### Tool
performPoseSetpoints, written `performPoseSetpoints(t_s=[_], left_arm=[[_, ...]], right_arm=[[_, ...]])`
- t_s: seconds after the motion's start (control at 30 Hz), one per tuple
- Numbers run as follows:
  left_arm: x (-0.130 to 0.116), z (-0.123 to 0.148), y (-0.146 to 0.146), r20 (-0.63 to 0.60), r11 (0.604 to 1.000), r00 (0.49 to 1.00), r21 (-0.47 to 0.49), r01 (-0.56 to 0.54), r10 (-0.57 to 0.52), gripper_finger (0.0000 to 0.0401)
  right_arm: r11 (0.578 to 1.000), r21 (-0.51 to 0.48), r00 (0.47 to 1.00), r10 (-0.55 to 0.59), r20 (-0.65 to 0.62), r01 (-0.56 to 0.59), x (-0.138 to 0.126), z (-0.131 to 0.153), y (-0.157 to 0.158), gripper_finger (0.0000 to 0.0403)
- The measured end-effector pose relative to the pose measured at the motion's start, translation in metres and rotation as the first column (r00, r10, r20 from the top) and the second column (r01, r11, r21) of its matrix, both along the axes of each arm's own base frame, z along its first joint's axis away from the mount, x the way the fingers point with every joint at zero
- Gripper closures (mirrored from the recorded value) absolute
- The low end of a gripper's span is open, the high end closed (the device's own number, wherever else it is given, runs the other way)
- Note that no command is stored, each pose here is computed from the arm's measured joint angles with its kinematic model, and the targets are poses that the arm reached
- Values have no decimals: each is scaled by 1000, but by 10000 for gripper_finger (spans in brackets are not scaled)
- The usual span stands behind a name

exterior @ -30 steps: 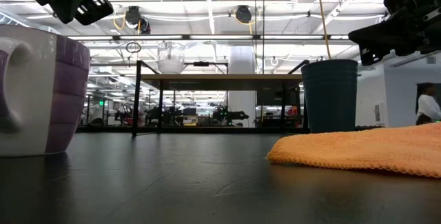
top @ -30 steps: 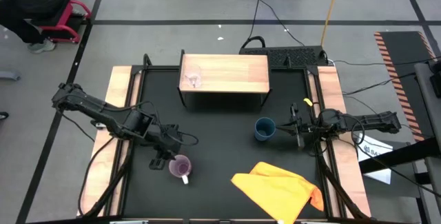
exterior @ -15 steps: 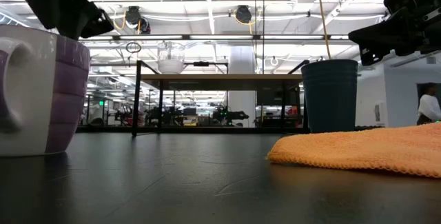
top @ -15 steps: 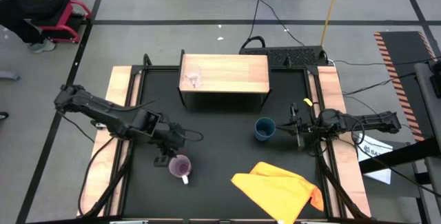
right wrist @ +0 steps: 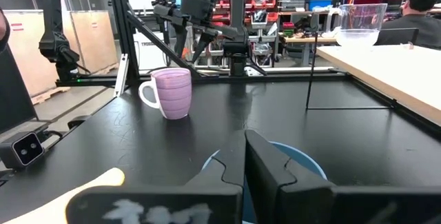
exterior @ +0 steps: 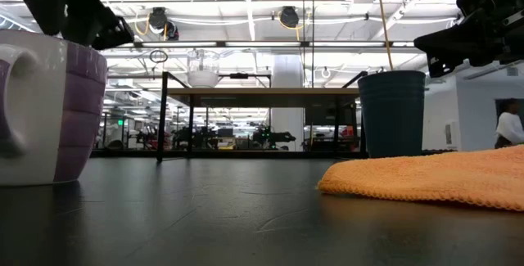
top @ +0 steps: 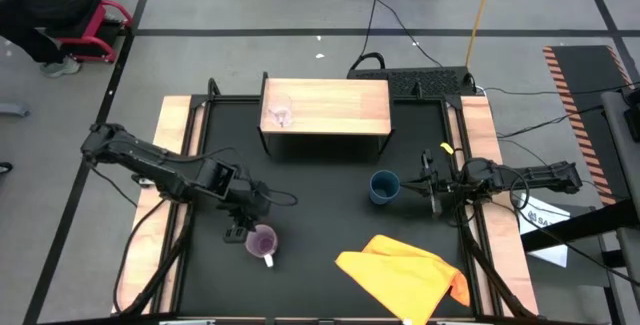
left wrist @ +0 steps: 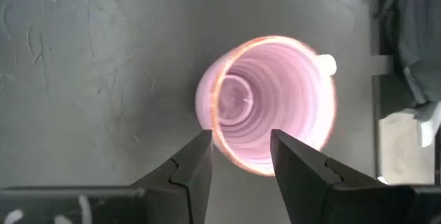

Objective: Stack small to large cups/mugs on shelf
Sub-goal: Put the violet patterned mug on the shelf

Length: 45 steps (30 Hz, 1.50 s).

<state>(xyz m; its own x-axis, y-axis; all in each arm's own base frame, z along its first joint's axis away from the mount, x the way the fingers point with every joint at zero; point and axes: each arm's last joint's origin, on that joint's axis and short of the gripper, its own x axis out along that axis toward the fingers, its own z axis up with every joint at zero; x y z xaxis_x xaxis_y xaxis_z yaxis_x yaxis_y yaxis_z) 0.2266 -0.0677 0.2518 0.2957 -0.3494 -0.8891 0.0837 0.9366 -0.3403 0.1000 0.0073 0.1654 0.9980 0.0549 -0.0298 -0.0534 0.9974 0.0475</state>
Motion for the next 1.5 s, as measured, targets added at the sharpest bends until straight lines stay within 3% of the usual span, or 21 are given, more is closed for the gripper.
performPoseSetpoints(t_s=[0.47,1.5], left_arm=[[11,-17,-2,-54,999,999,49,5,-2,251],[15,-21,-14,-28,997,998,48,53,-51,251]], right_arm=[[1000,0,1000,0,-2,0,0,0,0,403],[1000,0,1000,0,-2,0,0,0,0,403]])
